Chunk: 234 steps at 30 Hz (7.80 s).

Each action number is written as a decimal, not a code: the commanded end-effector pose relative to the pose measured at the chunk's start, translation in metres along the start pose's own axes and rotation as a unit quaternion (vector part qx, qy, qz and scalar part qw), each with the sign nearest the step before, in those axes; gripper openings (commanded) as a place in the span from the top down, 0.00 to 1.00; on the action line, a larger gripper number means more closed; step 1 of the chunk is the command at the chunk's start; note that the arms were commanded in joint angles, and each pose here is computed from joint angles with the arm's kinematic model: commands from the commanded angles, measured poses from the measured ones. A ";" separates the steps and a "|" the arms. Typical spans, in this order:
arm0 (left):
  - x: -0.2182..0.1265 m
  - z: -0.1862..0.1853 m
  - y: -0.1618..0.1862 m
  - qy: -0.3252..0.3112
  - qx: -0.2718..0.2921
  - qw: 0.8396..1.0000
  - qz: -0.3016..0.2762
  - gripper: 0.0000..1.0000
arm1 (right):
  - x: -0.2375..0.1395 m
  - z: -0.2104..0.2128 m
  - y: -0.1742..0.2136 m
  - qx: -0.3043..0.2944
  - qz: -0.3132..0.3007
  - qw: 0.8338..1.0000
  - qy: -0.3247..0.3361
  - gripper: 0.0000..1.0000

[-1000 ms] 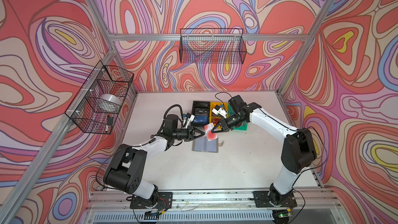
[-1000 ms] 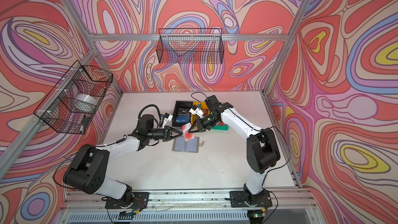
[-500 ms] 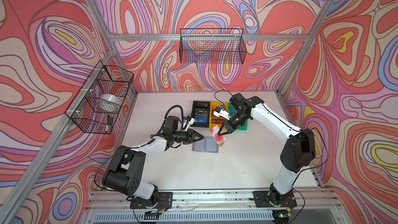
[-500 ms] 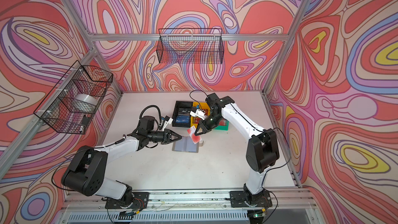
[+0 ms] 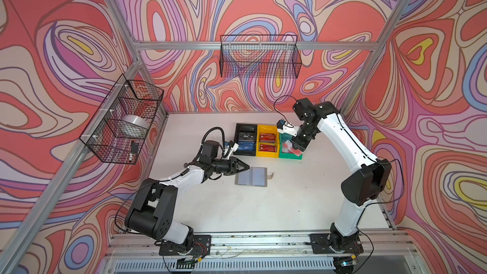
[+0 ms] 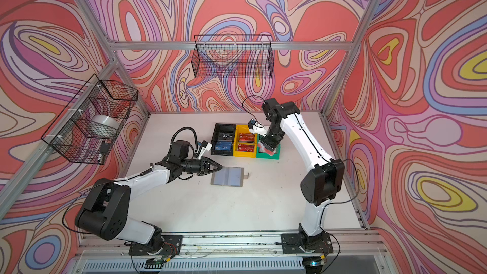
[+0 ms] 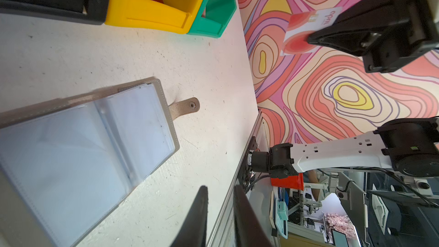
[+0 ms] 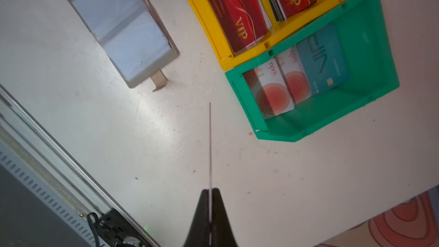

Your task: Take the credit cards out of the card holder

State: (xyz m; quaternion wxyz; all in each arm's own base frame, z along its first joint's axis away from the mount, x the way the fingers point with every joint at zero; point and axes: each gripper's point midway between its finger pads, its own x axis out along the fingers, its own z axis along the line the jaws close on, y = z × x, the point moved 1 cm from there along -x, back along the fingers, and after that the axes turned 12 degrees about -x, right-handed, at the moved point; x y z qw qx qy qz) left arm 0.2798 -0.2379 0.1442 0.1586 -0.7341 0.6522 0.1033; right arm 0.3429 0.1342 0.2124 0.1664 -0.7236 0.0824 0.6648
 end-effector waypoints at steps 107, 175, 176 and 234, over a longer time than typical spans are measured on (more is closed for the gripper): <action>-0.003 0.023 -0.029 -0.018 -0.029 0.999 -0.035 0.78 | 0.135 -0.113 -0.003 -0.263 0.053 0.963 -0.023 0.88; -0.214 0.117 -0.120 -0.340 0.217 0.791 -0.460 0.00 | 0.093 -0.076 0.104 0.332 -0.420 0.718 0.445 0.31; -0.212 0.122 -0.118 -0.337 0.222 0.787 -0.466 0.00 | 0.095 -0.075 0.104 0.323 -0.429 0.711 0.455 0.33; -0.205 0.146 -0.116 -0.379 0.225 0.755 -0.486 0.00 | 0.106 -0.100 0.109 0.364 -0.400 0.730 0.417 0.02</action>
